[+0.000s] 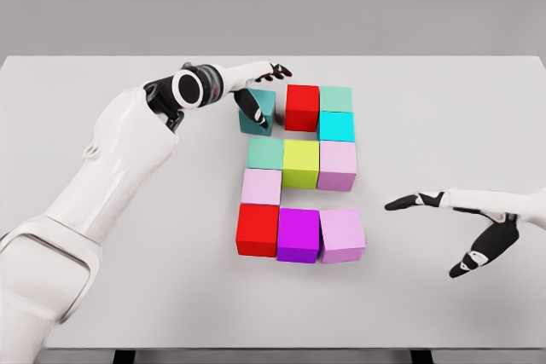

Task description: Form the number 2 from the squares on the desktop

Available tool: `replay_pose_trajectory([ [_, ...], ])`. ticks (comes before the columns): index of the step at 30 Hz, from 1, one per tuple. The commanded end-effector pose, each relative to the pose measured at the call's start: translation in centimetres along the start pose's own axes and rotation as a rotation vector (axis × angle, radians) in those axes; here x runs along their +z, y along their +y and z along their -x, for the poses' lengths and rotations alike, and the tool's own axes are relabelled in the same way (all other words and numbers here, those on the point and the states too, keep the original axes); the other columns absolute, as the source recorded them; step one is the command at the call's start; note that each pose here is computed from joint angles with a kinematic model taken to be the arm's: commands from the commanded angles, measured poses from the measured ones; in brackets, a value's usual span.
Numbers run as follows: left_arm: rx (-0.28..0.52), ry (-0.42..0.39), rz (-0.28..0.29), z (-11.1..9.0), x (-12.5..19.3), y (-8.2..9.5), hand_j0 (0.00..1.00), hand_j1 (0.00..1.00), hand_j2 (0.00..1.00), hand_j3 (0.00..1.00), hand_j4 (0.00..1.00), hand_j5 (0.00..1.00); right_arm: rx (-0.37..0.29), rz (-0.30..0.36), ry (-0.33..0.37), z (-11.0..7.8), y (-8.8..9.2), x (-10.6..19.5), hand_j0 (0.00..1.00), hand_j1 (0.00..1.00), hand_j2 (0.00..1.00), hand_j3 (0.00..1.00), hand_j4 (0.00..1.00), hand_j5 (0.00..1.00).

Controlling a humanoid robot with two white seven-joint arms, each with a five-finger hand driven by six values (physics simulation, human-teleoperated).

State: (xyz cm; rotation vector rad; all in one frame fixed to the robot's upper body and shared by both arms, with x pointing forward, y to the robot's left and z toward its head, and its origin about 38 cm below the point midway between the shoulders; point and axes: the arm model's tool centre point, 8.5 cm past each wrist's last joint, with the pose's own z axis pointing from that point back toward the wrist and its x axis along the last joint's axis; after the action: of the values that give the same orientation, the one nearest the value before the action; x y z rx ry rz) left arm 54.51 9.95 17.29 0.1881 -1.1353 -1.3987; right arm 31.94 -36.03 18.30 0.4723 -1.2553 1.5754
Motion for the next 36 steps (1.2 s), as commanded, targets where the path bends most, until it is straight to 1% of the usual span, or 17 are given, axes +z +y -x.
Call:
replay_pose_trajectory([
  [1,0.002,0.001,0.002,0.1,0.0,-0.1,0.96,0.96,0.96,0.96,0.96,0.96,0.059,-0.107,0.071,-0.6,2.5,1.5,1.0,1.0,1.0,1.0,1.0,1.0],
  [3,0.003,-0.001,0.005,0.0,-0.2,-0.2,0.96,0.96,0.96,0.96,0.96,0.96,0.083,-0.137,0.067,-1.0,3.0,1.1,1.0,1.0,1.0,1.0,1.0,1.0],
  [4,0.005,0.006,0.004,0.1,-0.2,0.1,0.96,0.96,0.96,0.96,0.96,0.96,0.158,-0.187,0.112,-0.8,3.2,1.3,1.0,1.0,1.0,1.0,1.0,1.0],
  [5,0.005,0.011,0.006,0.2,-0.3,0.1,0.96,0.96,0.96,0.96,0.96,0.96,0.28,-0.237,0.164,-1.0,2.7,1.5,1.0,1.0,1.0,1.0,1.0,1.0],
  [6,0.007,0.01,0.005,0.1,-0.3,0.1,0.96,0.96,0.96,0.96,0.96,0.96,0.425,-0.258,0.228,-1.4,1.0,1.9,1.0,1.0,1.0,1.0,1.0,1.0],
  [7,0.005,0.01,0.006,0.1,-0.3,0.1,0.96,0.96,0.96,0.96,0.96,0.96,0.525,-0.268,0.274,-1.7,-0.3,2.2,1.0,1.0,1.0,1.0,1.0,1.0],
  [8,0.006,0.011,0.007,0.2,-0.3,0.1,0.96,0.96,0.96,0.96,0.96,0.96,0.612,-0.276,0.318,-2.0,-1.4,2.5,1.0,1.0,1.0,1.0,1.0,1.0],
  [9,0.008,0.015,0.008,0.3,-0.3,0.1,0.96,0.96,0.96,0.96,0.96,0.96,0.667,-0.29,0.347,-2.1,-2.0,2.5,1.0,1.0,1.0,1.0,1.0,1.0],
  [10,0.009,0.012,0.01,0.0,-0.4,0.1,0.96,0.96,0.96,0.96,0.96,0.96,0.792,-0.319,0.407,-2.1,-3.1,2.2,1.0,1.0,1.0,1.0,1.0,1.0],
  [11,0.009,0.011,0.01,0.0,-0.5,0.1,0.96,0.96,0.96,0.96,0.96,0.96,0.844,-0.326,0.413,-2.2,-3.6,1.4,1.0,1.0,1.0,1.0,1.0,1.0],
  [14,0.008,0.01,0.009,-0.1,-0.5,0.1,0.96,0.96,0.96,0.96,0.96,0.96,0.874,-0.313,0.375,-2.6,-4.1,-0.4,1.0,1.0,1.0,1.0,1.0,1.0],
  [19,0.008,-0.001,0.014,-0.7,-0.7,-0.1,0.96,0.96,0.96,0.96,0.96,0.96,0.893,-0.331,0.336,-2.4,-3.5,-2.4,1.0,1.0,1.0,1.0,1.0,1.0],
  [22,0.008,0.001,0.013,-0.6,-0.7,0.0,0.96,0.96,0.96,0.96,0.96,0.96,0.879,-0.352,0.326,-2.0,-2.8,-2.7,1.0,1.0,1.0,1.0,1.0,1.0],
  [27,0.008,0.009,0.015,-0.3,-0.7,0.2,0.96,0.96,0.96,0.96,0.96,0.96,0.875,-0.356,0.323,-1.9,-2.6,-2.8,1.0,1.0,1.0,1.0,1.0,1.0],
  [28,0.005,0.004,0.011,-0.4,-0.7,0.4,0.96,0.96,0.96,0.96,0.96,0.96,0.877,-0.355,0.317,-1.9,-2.6,-3.1,1.0,1.0,1.0,1.0,1.0,1.0],
  [32,0.004,0.008,0.014,-0.2,-0.8,0.5,0.96,0.96,0.96,0.96,0.96,0.96,0.861,-0.385,0.253,-1.6,-1.2,-5.4,1.0,1.0,1.0,1.0,1.0,1.0],
  [36,0.005,0.01,0.015,-0.2,-0.9,0.6,0.96,0.96,0.96,0.96,0.96,0.96,0.856,-0.393,0.252,-1.5,-1.0,-5.5,1.0,1.0,1.0,1.0,1.0,1.0],
])
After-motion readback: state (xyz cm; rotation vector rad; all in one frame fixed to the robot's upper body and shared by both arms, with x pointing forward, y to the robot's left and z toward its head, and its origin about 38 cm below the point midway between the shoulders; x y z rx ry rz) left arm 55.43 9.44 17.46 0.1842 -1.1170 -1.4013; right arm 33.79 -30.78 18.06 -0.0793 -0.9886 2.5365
